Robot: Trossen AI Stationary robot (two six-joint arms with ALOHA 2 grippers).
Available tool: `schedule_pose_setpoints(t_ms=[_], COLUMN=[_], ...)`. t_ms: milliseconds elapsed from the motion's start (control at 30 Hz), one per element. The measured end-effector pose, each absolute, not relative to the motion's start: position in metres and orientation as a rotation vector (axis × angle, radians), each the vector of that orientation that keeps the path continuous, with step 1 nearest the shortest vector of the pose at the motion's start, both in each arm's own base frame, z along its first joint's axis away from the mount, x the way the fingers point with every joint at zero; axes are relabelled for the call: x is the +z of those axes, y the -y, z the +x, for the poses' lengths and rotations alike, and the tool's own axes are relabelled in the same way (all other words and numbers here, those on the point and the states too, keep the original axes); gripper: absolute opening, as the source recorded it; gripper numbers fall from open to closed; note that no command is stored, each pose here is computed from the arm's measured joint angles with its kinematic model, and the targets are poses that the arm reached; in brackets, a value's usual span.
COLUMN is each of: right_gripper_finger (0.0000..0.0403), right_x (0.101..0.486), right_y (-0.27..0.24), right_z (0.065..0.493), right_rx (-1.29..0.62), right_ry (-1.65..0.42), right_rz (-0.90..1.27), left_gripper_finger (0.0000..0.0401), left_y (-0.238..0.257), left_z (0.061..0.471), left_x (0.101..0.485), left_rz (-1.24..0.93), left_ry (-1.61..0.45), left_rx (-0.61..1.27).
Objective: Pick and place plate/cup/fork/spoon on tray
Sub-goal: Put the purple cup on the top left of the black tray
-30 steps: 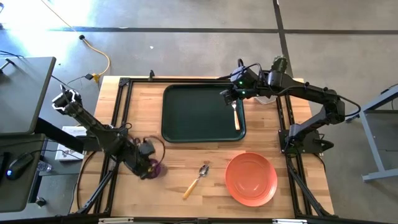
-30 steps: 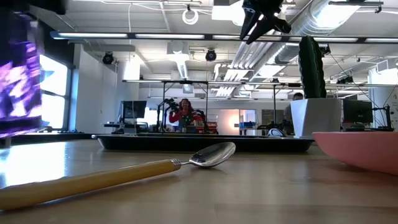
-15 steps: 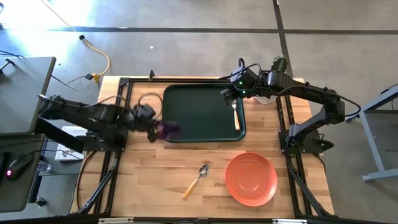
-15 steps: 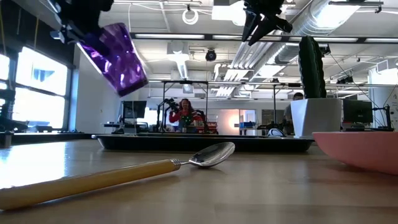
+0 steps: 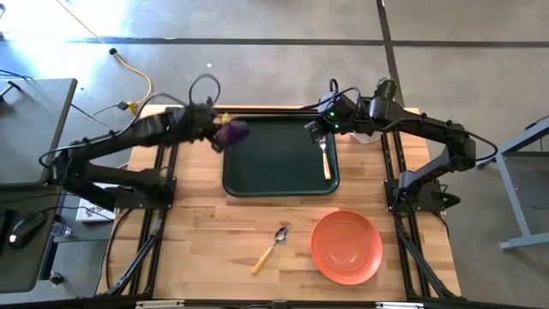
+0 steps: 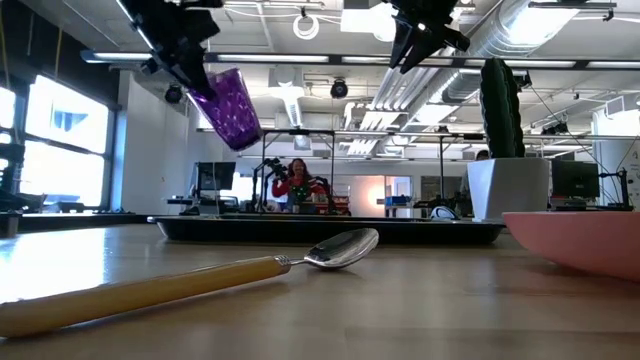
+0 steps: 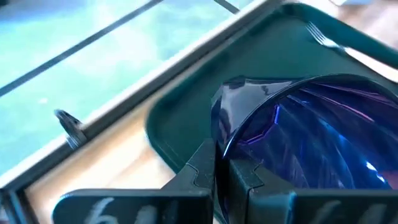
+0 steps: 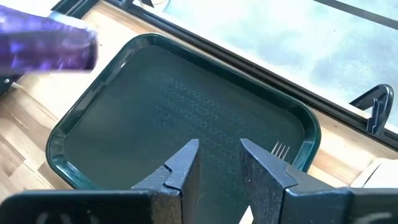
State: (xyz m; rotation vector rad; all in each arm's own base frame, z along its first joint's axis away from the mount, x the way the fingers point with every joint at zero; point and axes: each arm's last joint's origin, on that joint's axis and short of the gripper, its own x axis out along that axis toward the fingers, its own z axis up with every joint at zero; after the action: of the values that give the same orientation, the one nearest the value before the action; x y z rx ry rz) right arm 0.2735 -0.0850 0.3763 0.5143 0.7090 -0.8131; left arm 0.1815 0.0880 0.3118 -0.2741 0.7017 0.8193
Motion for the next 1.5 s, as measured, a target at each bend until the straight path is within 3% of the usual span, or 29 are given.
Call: schedule_pose_setpoints(t_ms=[400,700,1133,1500], right_gripper_finger=[0.0103,0.0103,0.0103,0.0103], right_x=[0.376,0.376,0.376,0.376], right_y=[0.085,0.085,0.085,0.085], right_z=[0.273,0.273,0.273,0.273], right_rx=[-0.809,-0.804,-0.808,-0.808], right_ry=[-0.712,-0.716,-0.716,-0.716], right_rz=[0.507,0.510,0.517,0.517], left_gripper_finger=[0.0005,0.0005,0.0005,0.0005], left_y=[-0.181,-0.222,-0.245,-0.251], left_z=[0.189,0.207,0.221,0.227], left_x=[0.320,0.298,0.245,0.227], left_rz=[-0.401,-0.507,-0.609,-0.625], left_ry=[-0.765,-0.864,-1.114,-1.170], left_rx=[0.848,0.813,0.773,0.760])
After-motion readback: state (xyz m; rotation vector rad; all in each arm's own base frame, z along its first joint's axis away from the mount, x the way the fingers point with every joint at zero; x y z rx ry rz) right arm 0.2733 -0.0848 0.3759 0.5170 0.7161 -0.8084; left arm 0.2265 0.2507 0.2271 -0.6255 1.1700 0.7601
